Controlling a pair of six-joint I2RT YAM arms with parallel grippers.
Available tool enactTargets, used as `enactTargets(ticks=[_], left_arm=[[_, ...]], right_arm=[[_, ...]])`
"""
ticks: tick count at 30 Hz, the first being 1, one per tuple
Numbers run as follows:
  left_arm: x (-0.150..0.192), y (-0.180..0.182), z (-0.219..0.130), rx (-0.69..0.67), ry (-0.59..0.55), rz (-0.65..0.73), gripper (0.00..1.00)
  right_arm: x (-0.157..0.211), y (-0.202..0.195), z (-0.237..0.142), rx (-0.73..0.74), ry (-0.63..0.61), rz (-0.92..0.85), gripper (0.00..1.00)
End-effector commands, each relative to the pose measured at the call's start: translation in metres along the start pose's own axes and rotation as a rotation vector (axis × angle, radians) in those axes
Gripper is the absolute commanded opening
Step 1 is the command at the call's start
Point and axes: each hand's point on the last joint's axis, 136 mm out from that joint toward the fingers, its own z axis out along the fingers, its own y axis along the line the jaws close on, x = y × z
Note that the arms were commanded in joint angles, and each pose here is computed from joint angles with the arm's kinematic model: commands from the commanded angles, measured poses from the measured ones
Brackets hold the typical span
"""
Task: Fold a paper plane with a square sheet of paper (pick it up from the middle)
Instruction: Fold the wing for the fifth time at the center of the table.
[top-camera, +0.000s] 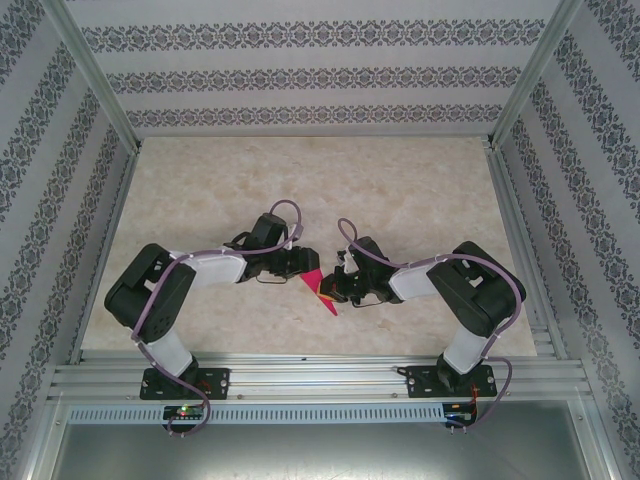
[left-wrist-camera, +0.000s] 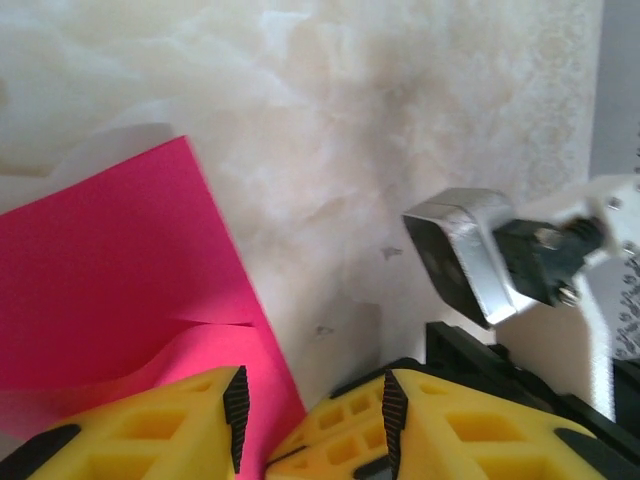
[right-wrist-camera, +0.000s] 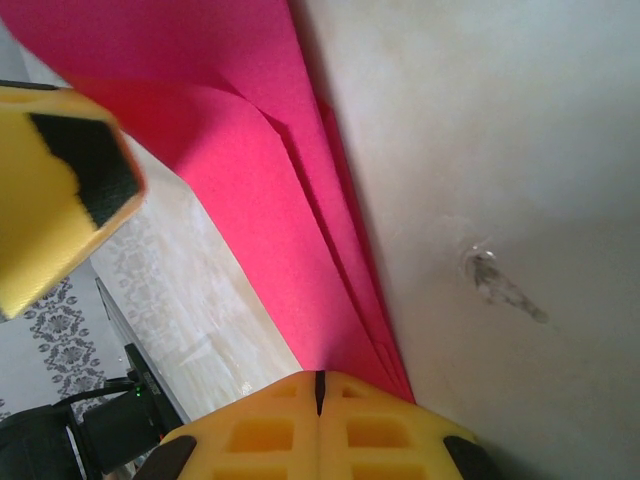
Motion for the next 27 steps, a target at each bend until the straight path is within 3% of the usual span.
enactTargets(ticks=[1, 15, 27], left_arm=[[0.0, -0.022, -0.015, 0.079, -0.029, 0.103, 0.44], [0.009, 0.001, 0.006, 0.023, 0.016, 0.124, 0.43], [-0.032, 0.04, 0.009, -0.149, -0.081, 0.066, 0.39]], right_arm=[[0.02, -0.07, 0.0, 0.229, 0.039, 0.122, 0.0], [0.022, -0.075, -0.001, 0.249, 0.046, 0.126, 0.0], [0.033, -0.085, -0.007, 0.308, 0.099, 0.094, 0.0]])
